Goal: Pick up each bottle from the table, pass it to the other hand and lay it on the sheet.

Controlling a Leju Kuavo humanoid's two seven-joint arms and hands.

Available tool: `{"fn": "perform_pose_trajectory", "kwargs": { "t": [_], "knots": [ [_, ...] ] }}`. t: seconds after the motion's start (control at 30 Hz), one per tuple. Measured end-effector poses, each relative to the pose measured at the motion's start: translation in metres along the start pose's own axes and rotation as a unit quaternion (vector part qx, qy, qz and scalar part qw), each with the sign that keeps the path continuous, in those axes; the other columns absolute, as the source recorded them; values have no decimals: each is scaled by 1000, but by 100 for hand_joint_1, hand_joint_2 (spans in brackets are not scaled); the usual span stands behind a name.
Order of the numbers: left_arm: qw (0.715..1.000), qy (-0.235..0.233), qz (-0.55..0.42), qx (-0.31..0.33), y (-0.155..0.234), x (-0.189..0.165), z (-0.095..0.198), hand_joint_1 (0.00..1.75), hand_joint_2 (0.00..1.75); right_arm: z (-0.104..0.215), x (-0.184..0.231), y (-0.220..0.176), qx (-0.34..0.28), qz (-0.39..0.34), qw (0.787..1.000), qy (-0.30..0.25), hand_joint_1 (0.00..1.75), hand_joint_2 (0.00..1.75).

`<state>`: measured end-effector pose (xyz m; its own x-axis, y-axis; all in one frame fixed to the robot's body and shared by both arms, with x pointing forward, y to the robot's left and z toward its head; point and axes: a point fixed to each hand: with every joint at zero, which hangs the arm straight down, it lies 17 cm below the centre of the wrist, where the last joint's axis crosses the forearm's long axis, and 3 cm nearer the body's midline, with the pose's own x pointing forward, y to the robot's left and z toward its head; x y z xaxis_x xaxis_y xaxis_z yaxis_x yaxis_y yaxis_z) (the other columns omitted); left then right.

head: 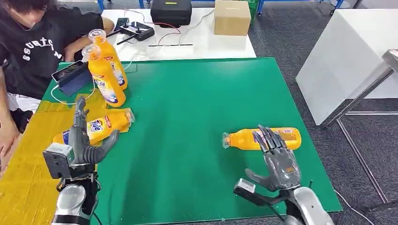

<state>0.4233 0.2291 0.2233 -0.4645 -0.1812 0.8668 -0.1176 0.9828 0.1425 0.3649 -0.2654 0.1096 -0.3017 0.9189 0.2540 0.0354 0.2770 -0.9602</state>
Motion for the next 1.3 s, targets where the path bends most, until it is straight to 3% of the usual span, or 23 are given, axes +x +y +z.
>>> {"fn": "perform_pose_trajectory", "kwargs": {
  "t": [0.13, 0.27, 0.6, 0.77, 1.3],
  "knots": [
    [994, 13, 104, -37, -24, 7, 24, 0, 175, 22, -68, -14, 46, 39, 998, 19, 0, 175],
    [989, 26, 128, -74, -41, 7, 39, 0, 175, 33, -106, -24, 71, 78, 994, 42, 0, 175],
    [983, 32, 127, -130, -66, 8, 52, 0, 175, 36, -143, -27, 88, 100, 988, 72, 0, 175],
    [976, 36, 135, -164, -82, 11, 56, 0, 175, 21, -160, -25, 90, 119, 986, 80, 0, 175],
    [968, 29, 146, -202, -104, 19, 56, 0, 175, -50, -104, -9, 17, 70, 997, 31, 0, 175]
  ]
}}
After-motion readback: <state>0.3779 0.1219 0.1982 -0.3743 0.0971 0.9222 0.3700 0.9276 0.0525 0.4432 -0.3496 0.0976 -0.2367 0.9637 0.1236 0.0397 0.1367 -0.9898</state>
